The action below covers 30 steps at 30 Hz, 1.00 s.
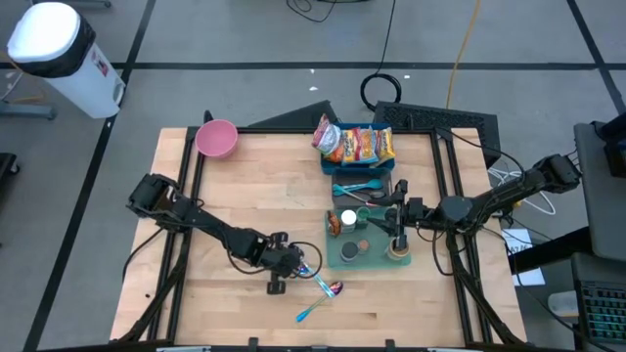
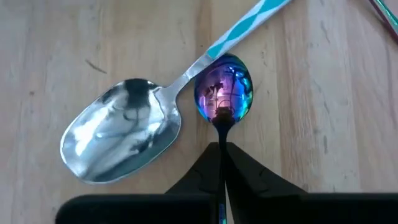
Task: Pick & Place Food Item
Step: Put the left purple spoon into the black bin
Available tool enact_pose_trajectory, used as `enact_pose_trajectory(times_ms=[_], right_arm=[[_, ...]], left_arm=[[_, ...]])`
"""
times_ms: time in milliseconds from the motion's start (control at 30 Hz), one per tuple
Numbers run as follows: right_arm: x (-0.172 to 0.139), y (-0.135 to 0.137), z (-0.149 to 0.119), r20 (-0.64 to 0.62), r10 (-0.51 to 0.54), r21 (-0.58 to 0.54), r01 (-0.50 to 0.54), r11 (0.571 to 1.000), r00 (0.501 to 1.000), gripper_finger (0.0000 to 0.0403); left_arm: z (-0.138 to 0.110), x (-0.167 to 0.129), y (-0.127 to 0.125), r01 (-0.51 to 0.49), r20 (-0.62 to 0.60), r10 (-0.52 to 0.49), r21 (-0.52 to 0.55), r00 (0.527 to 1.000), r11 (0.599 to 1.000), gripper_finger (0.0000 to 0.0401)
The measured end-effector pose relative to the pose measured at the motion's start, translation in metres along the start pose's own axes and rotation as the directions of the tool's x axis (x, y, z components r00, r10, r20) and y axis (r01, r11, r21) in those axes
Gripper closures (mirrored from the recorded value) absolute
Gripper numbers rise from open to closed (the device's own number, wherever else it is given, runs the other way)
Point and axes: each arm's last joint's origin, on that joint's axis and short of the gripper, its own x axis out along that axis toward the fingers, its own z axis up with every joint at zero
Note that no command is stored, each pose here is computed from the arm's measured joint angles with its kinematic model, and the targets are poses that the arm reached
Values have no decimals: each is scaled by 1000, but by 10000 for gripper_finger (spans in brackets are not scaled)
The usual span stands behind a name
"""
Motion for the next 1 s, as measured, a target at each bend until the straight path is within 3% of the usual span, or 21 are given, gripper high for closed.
enact_pose_trajectory(times_ms=[233, 333, 467, 567, 633, 767, 867, 1000], right_arm=[[0, 0, 0, 0, 0, 0, 0, 1000, 1000, 195], [0, 0, 0, 0, 0, 0, 0, 1000, 1000, 195], [1, 0, 0, 5, 0, 12, 0, 1000, 1000, 195], [6, 3, -5, 0, -7, 97, 7, 995, 1000, 195], [15, 4, -5, -17, -69, 186, 71, 980, 997, 195], [40, 8, -5, -108, -127, 232, 149, 961, 986, 195], [61, 13, -5, -181, -71, 258, 117, 959, 981, 195], [84, 16, -11, -241, 30, 322, 51, 945, 970, 194]], left_arm=[[-13, -38, -13, -58, 14, 57, 78, 998, 995, 396], [-12, -66, -24, -164, 172, 139, 142, 975, 976, 396], [-11, -88, -30, -439, 395, 343, 181, 852, 880, 397], [1, -95, -26, -608, 525, 468, 124, 710, 784, 396], [13, -95, -22, -665, 575, 491, 127, 654, 736, 397], [35, -94, -11, -727, 640, 498, 144, 586, 671, 396], [45, -94, -1, -759, 649, 522, 137, 554, 636, 398], [48, -94, 9, -762, 635, 549, 98, 543, 640, 396]])
